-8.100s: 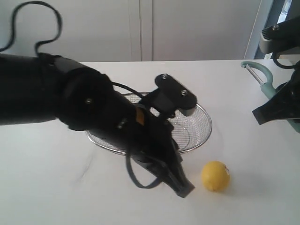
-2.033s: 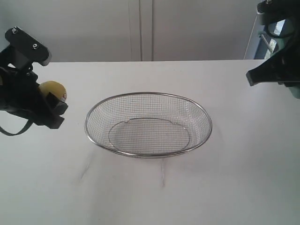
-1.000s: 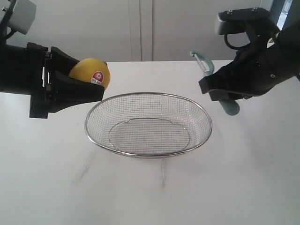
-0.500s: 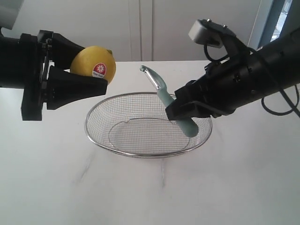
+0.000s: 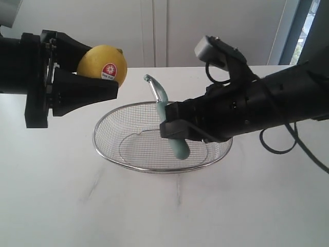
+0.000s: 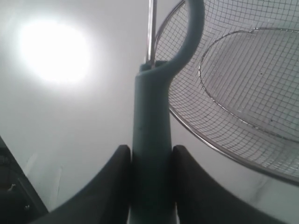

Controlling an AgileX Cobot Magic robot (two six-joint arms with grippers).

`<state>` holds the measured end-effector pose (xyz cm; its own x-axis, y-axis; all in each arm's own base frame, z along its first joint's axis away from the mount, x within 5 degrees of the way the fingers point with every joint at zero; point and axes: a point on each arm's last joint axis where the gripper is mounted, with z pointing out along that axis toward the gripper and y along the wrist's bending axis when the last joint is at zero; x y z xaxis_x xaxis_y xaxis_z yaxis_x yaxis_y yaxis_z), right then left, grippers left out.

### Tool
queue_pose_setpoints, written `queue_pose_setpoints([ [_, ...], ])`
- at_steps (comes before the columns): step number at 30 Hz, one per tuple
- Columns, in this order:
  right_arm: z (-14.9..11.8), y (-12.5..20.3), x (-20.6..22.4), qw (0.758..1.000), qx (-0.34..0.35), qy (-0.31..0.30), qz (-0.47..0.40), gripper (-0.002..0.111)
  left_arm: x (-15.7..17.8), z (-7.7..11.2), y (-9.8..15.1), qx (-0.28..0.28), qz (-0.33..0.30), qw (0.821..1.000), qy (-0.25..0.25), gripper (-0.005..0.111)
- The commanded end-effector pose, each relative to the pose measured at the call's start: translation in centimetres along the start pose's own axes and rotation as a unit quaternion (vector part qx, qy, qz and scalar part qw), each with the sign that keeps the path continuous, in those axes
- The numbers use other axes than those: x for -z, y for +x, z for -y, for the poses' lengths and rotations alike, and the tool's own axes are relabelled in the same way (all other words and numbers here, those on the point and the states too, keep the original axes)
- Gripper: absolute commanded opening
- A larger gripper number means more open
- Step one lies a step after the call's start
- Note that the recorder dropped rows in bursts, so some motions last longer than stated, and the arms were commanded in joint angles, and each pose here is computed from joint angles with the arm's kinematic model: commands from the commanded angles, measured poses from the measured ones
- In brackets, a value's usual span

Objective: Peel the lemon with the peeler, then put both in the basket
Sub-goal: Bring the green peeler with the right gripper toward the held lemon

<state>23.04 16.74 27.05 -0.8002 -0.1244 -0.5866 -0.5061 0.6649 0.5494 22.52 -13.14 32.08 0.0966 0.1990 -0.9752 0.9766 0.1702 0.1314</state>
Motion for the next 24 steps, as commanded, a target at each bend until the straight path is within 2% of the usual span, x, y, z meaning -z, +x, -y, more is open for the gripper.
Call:
queue_pose_setpoints([
  [1,-1.5,0.2,-1.0,0.999,-0.009,0.013,0.035,0.0,0.1,0.0,-0.4,-0.005,0.009,1.0,0.0,0.0],
  [7,-2.6,0.5,-1.6,0.999,-0.029,0.008,0.039,0.0,0.1,-0.1,-0.3,-0.005,0.005,1.0,-0.009,0.0],
  [15,-2.7,0.5,-1.6,0.997,-0.062,0.006,0.041,0.0,0.1,-0.1,-0.3,-0.005,0.005,1.0,-0.009,0.0],
  [24,-3.7,1.3,-1.7,0.996,-0.086,-0.032,-0.001,0.0,0.1,-0.3,-0.2,-0.005,0.0,1.0,-0.019,0.0],
])
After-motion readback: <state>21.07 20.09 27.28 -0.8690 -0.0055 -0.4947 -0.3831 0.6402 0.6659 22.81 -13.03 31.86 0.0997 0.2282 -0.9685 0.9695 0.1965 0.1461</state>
